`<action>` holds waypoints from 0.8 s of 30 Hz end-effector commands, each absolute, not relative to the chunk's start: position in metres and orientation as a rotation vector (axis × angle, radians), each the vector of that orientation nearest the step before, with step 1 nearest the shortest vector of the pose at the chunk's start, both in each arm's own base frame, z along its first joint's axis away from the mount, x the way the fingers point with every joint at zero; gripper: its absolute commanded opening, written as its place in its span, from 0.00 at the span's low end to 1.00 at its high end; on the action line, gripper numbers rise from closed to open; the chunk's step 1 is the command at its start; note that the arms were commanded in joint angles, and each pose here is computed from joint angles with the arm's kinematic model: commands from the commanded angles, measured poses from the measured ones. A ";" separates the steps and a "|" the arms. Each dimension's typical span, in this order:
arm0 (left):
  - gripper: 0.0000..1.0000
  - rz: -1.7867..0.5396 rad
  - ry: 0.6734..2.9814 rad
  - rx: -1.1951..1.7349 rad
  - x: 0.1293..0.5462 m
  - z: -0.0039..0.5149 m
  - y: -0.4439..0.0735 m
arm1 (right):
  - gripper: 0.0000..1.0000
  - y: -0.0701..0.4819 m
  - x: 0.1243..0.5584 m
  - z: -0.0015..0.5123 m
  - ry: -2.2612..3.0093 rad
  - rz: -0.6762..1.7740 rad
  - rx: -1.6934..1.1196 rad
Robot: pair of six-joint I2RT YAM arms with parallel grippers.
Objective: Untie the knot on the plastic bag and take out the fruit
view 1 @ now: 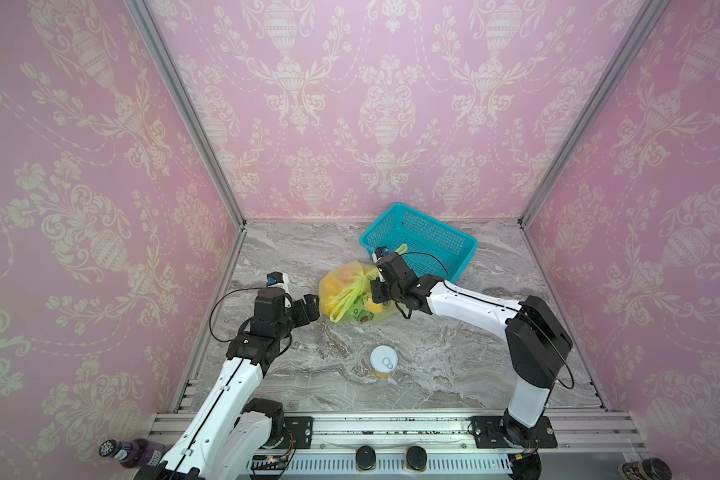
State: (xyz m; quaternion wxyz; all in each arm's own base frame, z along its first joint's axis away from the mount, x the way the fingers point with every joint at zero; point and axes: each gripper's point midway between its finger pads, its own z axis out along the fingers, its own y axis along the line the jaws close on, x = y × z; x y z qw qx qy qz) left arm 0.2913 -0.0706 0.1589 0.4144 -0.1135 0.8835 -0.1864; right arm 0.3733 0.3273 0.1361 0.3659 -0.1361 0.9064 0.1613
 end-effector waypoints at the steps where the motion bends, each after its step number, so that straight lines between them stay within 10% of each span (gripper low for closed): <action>1: 0.91 -0.500 2.198 -0.228 0.300 0.166 -0.088 | 0.00 0.336 0.364 0.148 2.259 0.515 -0.314; 19: 0.92 -0.570 2.263 -0.116 0.363 0.137 -0.170 | 0.00 0.328 0.331 0.123 2.276 0.558 -0.368; 22: 0.78 -0.572 2.282 -0.094 0.373 0.128 -0.179 | 0.00 0.331 0.329 0.122 2.280 0.573 -0.378; 24: 0.44 -0.549 2.282 -0.107 0.379 0.123 -0.178 | 0.00 0.331 0.328 0.120 2.279 0.574 -0.379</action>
